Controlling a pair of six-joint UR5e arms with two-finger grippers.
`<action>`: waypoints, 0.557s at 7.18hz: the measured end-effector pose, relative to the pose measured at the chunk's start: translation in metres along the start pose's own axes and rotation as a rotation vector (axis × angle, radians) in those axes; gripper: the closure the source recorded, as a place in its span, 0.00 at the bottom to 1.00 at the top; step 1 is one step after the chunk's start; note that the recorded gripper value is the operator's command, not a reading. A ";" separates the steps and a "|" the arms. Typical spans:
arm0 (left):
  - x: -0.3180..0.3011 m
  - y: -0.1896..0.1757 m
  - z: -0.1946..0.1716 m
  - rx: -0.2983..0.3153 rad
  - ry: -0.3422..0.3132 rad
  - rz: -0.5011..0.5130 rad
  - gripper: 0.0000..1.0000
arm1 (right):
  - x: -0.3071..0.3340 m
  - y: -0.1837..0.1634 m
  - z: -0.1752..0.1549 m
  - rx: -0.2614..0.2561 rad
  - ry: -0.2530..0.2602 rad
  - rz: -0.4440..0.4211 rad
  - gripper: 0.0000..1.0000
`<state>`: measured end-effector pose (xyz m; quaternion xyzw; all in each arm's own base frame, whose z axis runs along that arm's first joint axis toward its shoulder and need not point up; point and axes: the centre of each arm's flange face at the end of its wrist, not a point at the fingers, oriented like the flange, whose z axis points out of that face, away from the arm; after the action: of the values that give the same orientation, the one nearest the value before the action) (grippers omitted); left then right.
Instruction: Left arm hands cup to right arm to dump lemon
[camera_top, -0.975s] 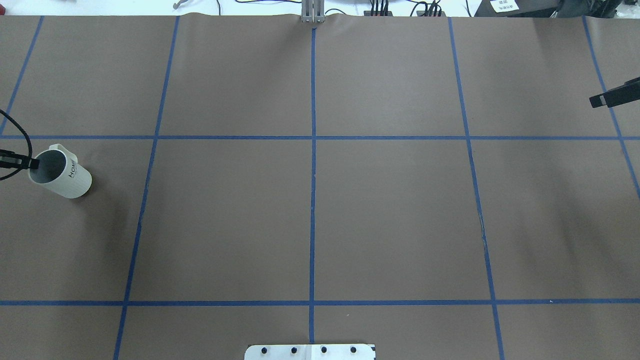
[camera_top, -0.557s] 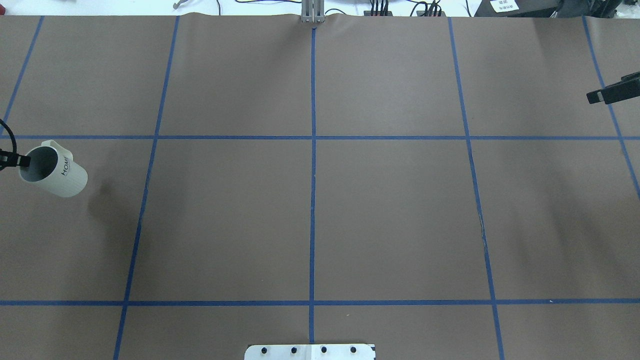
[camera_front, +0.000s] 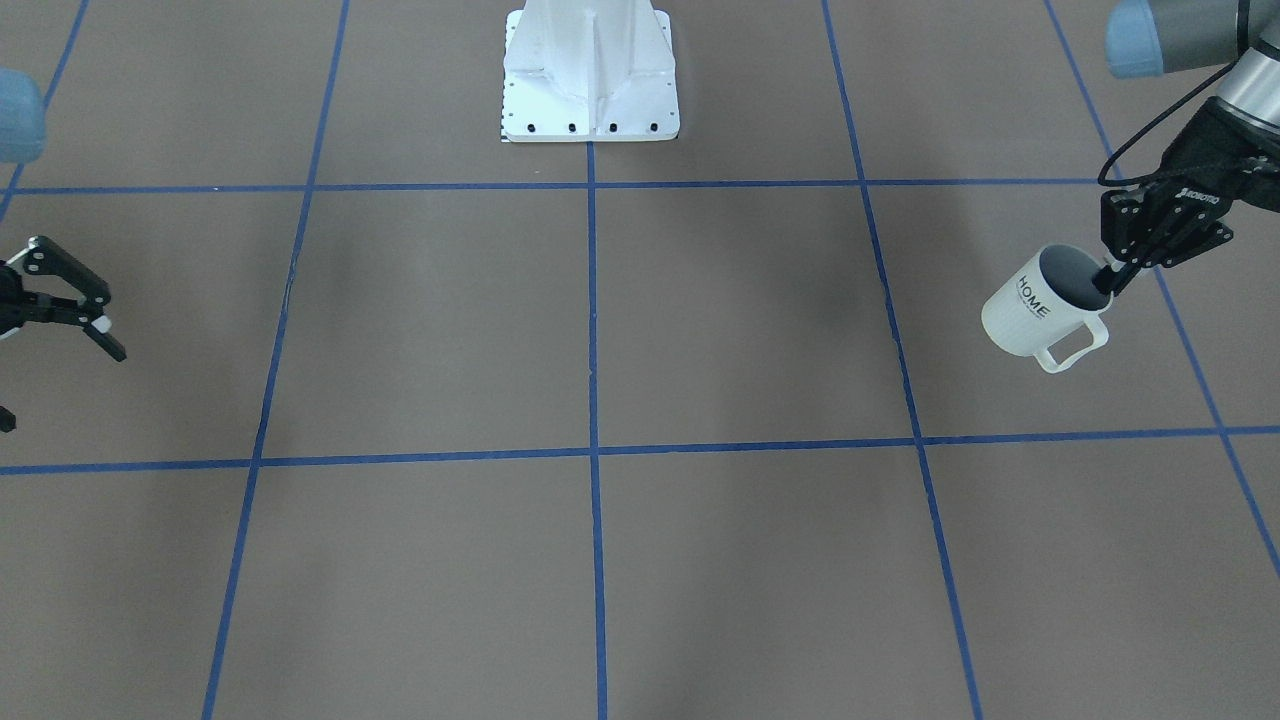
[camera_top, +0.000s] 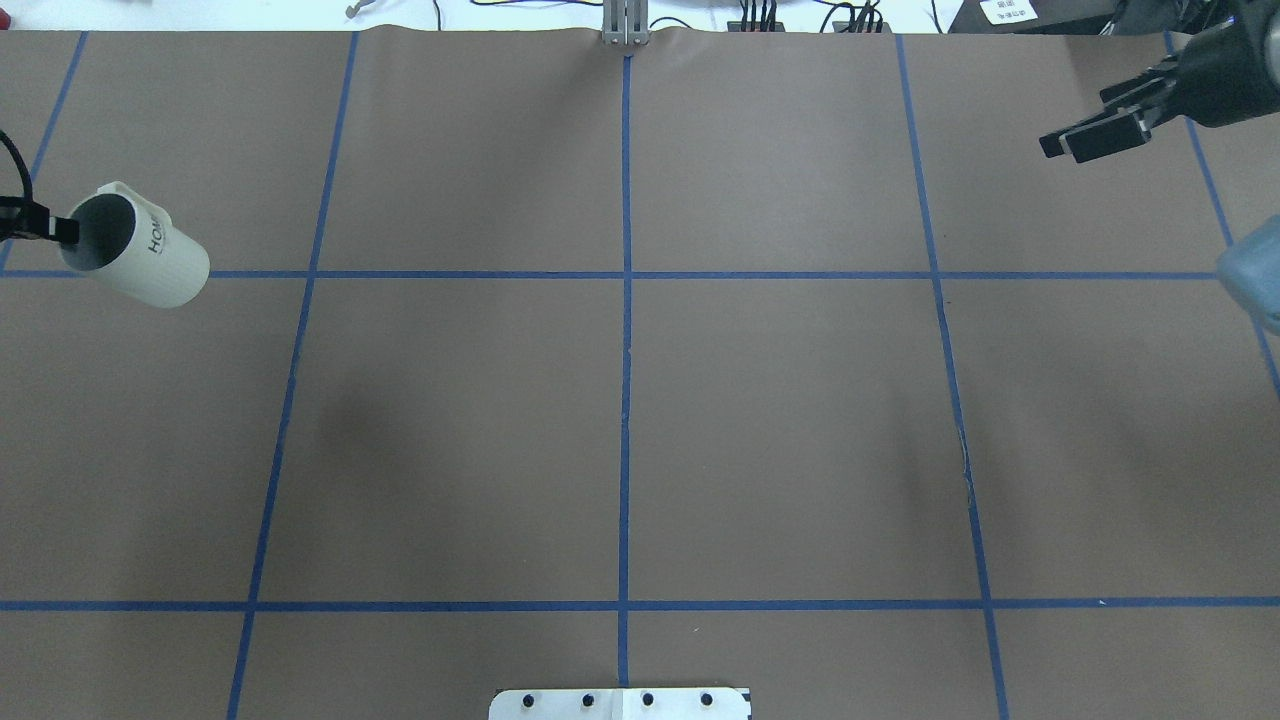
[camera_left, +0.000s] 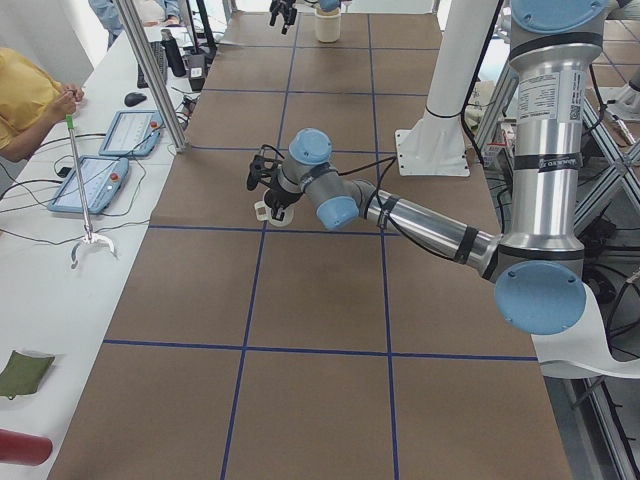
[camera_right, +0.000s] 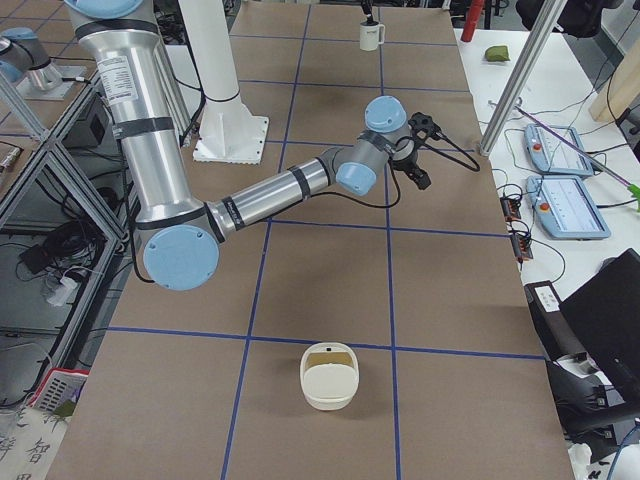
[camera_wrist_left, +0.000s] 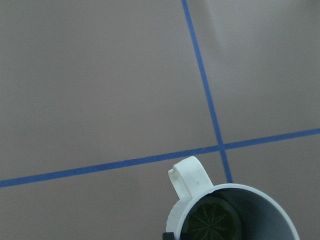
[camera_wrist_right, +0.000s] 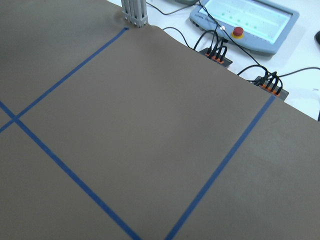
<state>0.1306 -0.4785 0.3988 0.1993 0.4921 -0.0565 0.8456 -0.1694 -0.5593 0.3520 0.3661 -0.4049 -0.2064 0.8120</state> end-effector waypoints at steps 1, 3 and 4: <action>0.032 -0.023 -0.004 0.025 0.031 -0.080 1.00 | -0.021 -0.010 0.013 0.073 0.057 -0.060 0.00; 0.102 -0.070 -0.011 0.032 0.052 -0.207 1.00 | -0.076 -0.033 0.038 0.247 0.133 -0.161 0.00; 0.133 -0.088 -0.016 0.028 0.054 -0.242 1.00 | -0.114 -0.052 0.049 0.330 0.164 -0.189 0.00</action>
<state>0.1597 -0.5394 0.2537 0.1517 0.5341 -0.1595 0.8163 -0.2782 -0.5418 0.2744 0.5462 -0.3294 -0.1820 0.7484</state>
